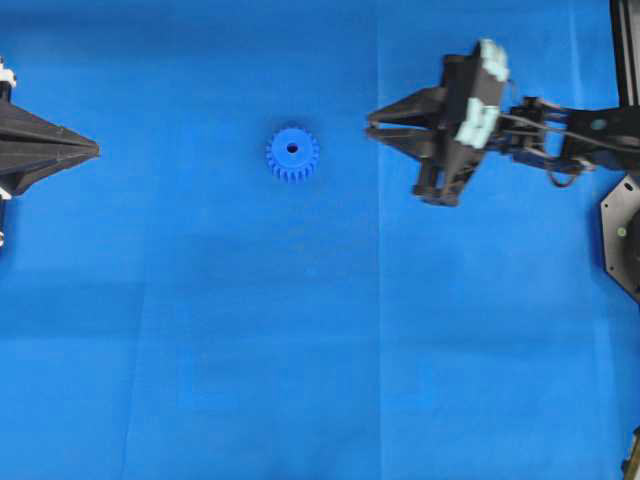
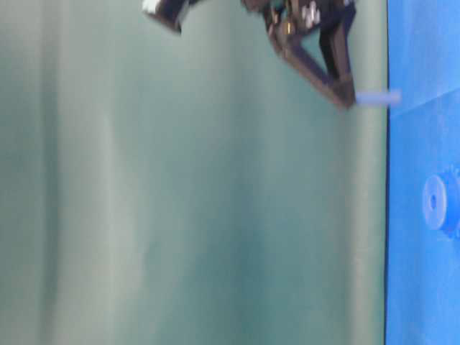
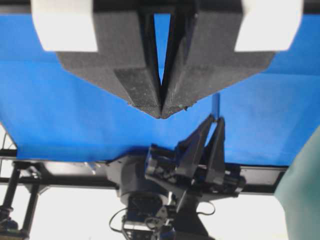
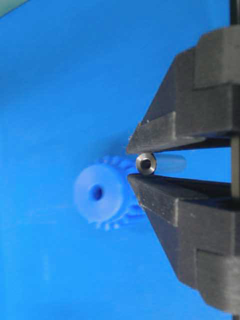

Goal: Insert the shaft placed at a random location into the center hole of the small gear at another random location.
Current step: 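Carry the held shaft left over the blue gear's center hole, then lower the shaft into the gear hole and open the right gripper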

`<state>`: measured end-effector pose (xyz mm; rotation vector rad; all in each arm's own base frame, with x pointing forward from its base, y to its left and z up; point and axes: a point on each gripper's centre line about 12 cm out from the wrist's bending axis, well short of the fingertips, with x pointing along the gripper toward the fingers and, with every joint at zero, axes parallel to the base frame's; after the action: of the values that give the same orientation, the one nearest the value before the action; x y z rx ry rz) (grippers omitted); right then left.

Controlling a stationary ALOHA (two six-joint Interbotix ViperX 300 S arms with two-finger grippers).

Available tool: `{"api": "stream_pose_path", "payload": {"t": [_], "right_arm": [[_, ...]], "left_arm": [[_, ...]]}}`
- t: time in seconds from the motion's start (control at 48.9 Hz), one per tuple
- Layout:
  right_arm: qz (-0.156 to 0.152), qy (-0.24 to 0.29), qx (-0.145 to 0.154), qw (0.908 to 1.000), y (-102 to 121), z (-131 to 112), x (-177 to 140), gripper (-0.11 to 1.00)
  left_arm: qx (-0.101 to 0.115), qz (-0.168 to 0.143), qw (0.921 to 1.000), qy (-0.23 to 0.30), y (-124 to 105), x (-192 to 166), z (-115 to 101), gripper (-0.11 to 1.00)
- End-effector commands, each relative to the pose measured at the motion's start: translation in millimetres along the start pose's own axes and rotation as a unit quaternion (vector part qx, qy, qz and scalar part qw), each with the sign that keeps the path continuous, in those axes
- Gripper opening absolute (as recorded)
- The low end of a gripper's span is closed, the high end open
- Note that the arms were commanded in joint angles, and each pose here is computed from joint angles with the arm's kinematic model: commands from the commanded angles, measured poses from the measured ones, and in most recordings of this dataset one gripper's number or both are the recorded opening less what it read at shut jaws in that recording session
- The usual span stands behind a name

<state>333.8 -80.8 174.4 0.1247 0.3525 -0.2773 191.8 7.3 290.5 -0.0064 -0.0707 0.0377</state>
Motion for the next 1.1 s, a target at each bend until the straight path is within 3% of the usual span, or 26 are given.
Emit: {"api": "stream_pose_path", "payload": {"t": [0.0, 0.47, 0.838, 1.084], "right_arm": [[0.008, -0.022, -0.003, 0.9997, 6.7, 18.2, 13.1, 0.03], [0.021, -0.017, -0.007, 0.9996, 22.6, 32.7, 72.9, 0.03], [0.021, -0.011, -0.008, 0.9997, 22.7, 30.4, 76.2, 0.03], [0.019, 0.003, -0.008, 0.9998, 21.7, 13.3, 81.1, 0.03]], "left_arm": [[-0.001, 0.001, 1.0, -0.005, 0.6, 1.2, 3.7, 0.0], [-0.001, 0.001, 1.0, -0.006, 0.6, 0.9, 4.0, 0.0], [-0.001, 0.001, 1.0, -0.007, 0.6, 0.7, 4.3, 0.0], [-0.001, 0.001, 1.0, -0.008, 0.6, 0.5, 4.6, 0.0]]}}
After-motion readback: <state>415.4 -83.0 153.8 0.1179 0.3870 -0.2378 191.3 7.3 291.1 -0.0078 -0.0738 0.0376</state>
